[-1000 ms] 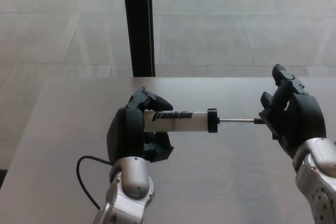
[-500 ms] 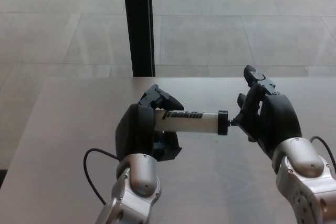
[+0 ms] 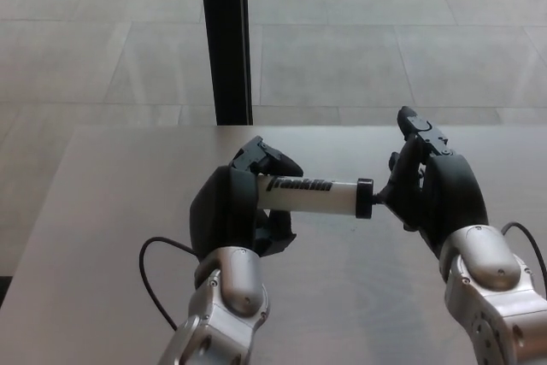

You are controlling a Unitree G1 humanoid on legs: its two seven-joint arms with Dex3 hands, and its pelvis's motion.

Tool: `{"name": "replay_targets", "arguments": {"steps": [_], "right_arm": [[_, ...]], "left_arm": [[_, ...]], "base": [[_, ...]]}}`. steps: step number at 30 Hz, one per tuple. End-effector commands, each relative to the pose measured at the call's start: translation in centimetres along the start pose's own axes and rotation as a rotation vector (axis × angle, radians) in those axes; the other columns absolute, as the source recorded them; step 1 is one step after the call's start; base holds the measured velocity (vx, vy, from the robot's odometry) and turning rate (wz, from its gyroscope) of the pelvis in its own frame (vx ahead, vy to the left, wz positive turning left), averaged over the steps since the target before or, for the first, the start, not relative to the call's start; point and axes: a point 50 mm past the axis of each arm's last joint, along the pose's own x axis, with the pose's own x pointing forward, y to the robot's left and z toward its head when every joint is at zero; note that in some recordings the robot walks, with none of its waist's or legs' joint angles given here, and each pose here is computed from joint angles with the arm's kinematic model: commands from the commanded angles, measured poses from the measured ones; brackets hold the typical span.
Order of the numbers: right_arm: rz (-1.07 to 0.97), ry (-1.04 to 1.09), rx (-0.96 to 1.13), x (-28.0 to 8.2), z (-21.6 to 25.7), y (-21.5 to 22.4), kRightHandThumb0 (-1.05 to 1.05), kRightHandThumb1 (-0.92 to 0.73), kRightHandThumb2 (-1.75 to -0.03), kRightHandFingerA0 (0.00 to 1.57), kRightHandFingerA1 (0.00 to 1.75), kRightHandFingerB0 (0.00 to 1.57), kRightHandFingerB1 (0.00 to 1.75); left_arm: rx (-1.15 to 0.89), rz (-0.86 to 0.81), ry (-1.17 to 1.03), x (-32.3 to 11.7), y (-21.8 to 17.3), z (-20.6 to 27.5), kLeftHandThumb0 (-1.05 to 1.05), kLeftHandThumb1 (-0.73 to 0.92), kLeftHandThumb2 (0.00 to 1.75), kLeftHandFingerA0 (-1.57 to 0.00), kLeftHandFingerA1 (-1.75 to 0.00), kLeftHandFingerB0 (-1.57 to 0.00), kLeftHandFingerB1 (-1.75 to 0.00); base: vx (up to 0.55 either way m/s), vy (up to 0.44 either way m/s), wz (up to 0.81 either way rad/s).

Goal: The robot uses its left hand to lift the air pump kept on the middle of the desk and use the right hand to compress the handle

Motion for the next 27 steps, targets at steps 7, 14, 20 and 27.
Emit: {"name": "replay_targets", "arguments": {"steps": [7,14,20,27], "right_arm": [[-0.035,-0.063,0.021,-0.2,1.5,-4.2,-1.04,-0.92,-1.32,0.0,0.14,0.0,0.02],[-0.234,-0.071,0.02,-2.1,1.3,-10.6,-0.92,-0.91,-1.27,0.0,0.18,0.05,0.15],[-0.365,-0.105,0.079,-2.8,1.6,-13.2,-0.82,-0.85,-1.21,0.02,0.42,0.12,0.39],[-0.397,-0.099,0.086,-2.7,1.2,-12.8,-0.79,-0.92,-0.8,0.21,0.5,0.29,0.4]], "left_arm": [[0.066,-0.06,0.056,-0.8,-0.1,-1.2,-0.08,0.54,1.16,-1.21,-1.48,-1.02,-1.33],[0.262,-0.187,0.158,-1.6,1.5,-5.6,-0.14,0.57,1.05,-0.82,-1.74,-0.76,-1.51],[0.538,-0.363,0.238,-2.9,0.8,-8.2,-0.16,0.61,0.91,-0.83,-1.44,-0.84,-0.79],[0.753,-0.466,0.248,-3.1,-0.3,-8.7,-0.33,0.68,0.72,-0.7,-1.35,-0.54,-0.71]], "base": [[0.0,0.0,0.0],[0.0,0.0,0.0],[0.0,0.0,0.0],[0.0,0.0,0.0]]}}
